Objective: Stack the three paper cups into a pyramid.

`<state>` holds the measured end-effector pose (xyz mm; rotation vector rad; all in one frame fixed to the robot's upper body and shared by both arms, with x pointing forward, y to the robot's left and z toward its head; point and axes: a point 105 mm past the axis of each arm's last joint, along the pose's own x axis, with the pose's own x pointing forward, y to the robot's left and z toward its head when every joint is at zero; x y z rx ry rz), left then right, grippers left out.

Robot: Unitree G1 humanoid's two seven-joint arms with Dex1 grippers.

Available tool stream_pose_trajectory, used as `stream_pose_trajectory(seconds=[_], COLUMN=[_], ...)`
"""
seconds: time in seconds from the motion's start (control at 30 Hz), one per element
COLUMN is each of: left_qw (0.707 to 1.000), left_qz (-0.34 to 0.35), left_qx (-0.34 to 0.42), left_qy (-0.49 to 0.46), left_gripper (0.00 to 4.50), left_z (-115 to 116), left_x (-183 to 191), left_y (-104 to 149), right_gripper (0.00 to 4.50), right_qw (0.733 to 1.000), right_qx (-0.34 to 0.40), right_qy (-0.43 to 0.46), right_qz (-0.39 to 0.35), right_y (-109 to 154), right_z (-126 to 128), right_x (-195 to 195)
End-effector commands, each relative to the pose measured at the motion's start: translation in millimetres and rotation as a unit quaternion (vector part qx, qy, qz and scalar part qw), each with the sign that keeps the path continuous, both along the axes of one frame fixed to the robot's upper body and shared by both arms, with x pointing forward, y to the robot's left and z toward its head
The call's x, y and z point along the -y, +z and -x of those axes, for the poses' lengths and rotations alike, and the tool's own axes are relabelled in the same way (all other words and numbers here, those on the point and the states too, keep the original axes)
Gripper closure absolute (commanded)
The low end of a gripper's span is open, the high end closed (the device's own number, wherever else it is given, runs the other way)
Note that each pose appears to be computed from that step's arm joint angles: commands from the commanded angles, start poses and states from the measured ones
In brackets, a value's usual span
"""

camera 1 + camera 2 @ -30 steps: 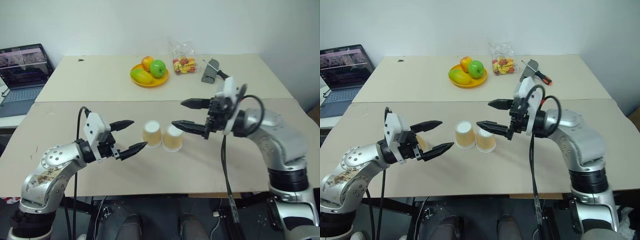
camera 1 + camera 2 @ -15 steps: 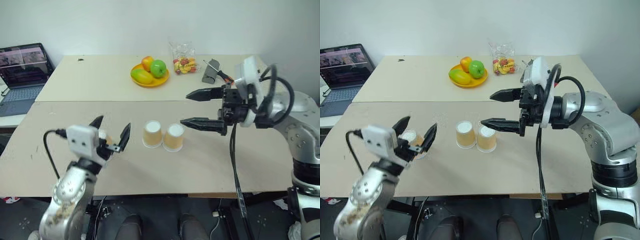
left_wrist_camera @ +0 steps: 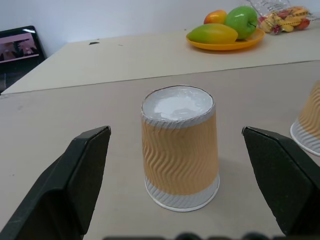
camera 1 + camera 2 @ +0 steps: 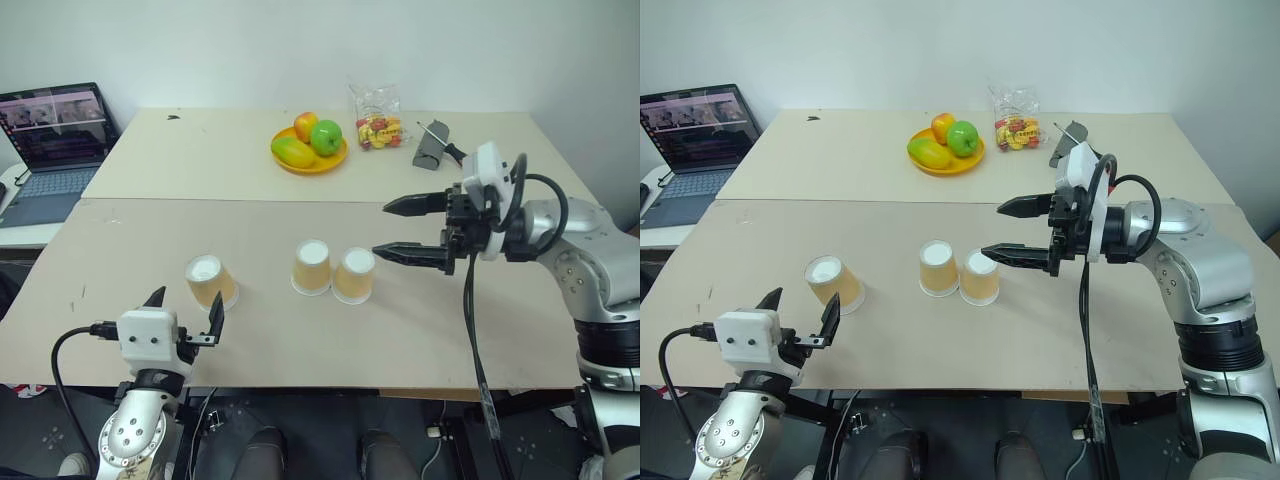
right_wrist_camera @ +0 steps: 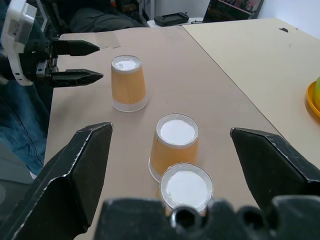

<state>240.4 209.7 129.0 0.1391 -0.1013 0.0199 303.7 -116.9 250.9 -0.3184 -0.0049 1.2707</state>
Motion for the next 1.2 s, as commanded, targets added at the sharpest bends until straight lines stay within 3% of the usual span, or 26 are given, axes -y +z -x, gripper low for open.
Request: stream_pose_trajectory(seconds=[0.03, 0.37, 0.8, 0.9, 0.97, 1.2], left_qw=[1.0, 0.998, 0.997, 0.997, 0.997, 0.995], left_qz=[-0.007, -0.012, -0.01, -0.012, -0.014, -0.016], left_qx=[0.017, 0.001, 0.002, 0.001, 0.002, 0.04], left_qy=[-0.011, -0.057, -0.079, -0.076, -0.076, -0.087], left_gripper=[0.0, 0.0, 0.0, 0.67, 1.41, 1.41], left_z=[-9.3, -42.7, -57.7, -59.7, -60.7, -71.2], left_x=[-2.6, 4.2, 5.8, 3.7, 3.0, 5.3], left_y=[3.8, -0.5, 7.4, 8.7, 9.9, 34.2], right_gripper=[0.04, 0.04, 0.04, 0.0, 0.0, 0.0], right_qw=[0.999, 0.999, 0.996, 0.996, 0.996, 0.995], right_qx=[0.035, 0.012, -0.007, -0.006, -0.005, -0.005], right_qy=[0.003, -0.034, -0.08, -0.082, -0.085, -0.097], right_qz=[-0.012, -0.018, -0.028, -0.031, -0.033, -0.037], right_y=[17.5, 5.6, -10.9, -10.1, -9.2, -11.9], right_z=[4.6, 2.0, -1.4, -1.0, -1.1, -4.0], right_x=[0.4, 17.1, 28.3, 28.5, 28.9, 29.5])
